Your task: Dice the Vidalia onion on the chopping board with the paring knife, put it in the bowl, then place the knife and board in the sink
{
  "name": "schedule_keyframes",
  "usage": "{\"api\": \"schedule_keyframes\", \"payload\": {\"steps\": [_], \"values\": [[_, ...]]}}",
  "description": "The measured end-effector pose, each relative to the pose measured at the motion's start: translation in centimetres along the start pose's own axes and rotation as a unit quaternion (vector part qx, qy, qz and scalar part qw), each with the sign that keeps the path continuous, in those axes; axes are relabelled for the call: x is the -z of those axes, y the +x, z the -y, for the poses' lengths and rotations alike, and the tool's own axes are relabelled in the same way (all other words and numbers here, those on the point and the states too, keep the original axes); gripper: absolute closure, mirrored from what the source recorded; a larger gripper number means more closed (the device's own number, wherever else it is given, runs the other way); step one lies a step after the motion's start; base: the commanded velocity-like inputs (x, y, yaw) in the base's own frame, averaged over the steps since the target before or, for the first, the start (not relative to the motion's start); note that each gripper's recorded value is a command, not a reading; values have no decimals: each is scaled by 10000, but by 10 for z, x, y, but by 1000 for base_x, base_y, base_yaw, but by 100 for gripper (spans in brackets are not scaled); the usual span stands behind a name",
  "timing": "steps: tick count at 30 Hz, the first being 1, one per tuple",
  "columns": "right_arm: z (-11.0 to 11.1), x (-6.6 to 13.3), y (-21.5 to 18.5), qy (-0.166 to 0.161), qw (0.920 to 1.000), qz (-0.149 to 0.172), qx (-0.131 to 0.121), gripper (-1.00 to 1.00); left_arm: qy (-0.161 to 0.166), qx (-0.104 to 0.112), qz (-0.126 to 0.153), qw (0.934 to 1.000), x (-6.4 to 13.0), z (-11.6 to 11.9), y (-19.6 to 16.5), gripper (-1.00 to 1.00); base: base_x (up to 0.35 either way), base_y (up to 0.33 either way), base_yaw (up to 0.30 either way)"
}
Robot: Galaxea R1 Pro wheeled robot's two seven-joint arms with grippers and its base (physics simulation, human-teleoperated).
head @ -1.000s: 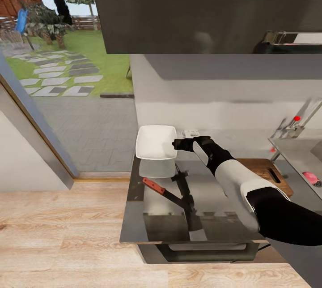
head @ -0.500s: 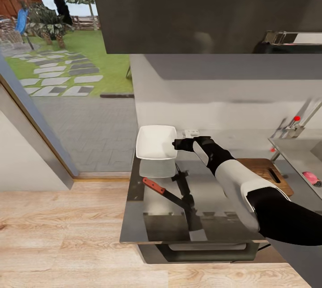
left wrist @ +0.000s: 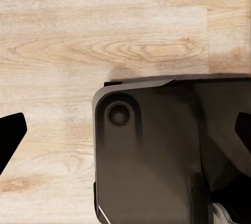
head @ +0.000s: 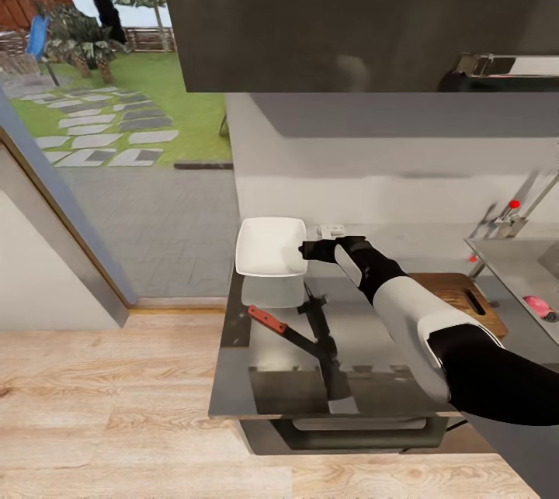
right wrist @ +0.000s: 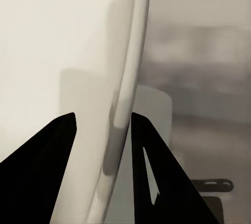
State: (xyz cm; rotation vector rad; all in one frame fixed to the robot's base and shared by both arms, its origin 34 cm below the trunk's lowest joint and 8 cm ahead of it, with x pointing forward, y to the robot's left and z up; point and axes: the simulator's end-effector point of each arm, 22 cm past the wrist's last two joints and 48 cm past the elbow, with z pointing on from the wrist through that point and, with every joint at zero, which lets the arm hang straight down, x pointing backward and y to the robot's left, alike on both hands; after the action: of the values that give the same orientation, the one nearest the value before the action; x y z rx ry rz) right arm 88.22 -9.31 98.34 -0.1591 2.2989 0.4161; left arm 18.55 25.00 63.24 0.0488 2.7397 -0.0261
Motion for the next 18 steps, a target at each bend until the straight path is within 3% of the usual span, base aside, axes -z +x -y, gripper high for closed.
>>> {"api": "schedule_keyframes", "payload": {"steps": [18], "values": [[0, 0, 0, -6, 10000, 1, -5, 100, 0, 0, 0, 10000, 0, 0, 0, -100, -2, 0, 0]]}}
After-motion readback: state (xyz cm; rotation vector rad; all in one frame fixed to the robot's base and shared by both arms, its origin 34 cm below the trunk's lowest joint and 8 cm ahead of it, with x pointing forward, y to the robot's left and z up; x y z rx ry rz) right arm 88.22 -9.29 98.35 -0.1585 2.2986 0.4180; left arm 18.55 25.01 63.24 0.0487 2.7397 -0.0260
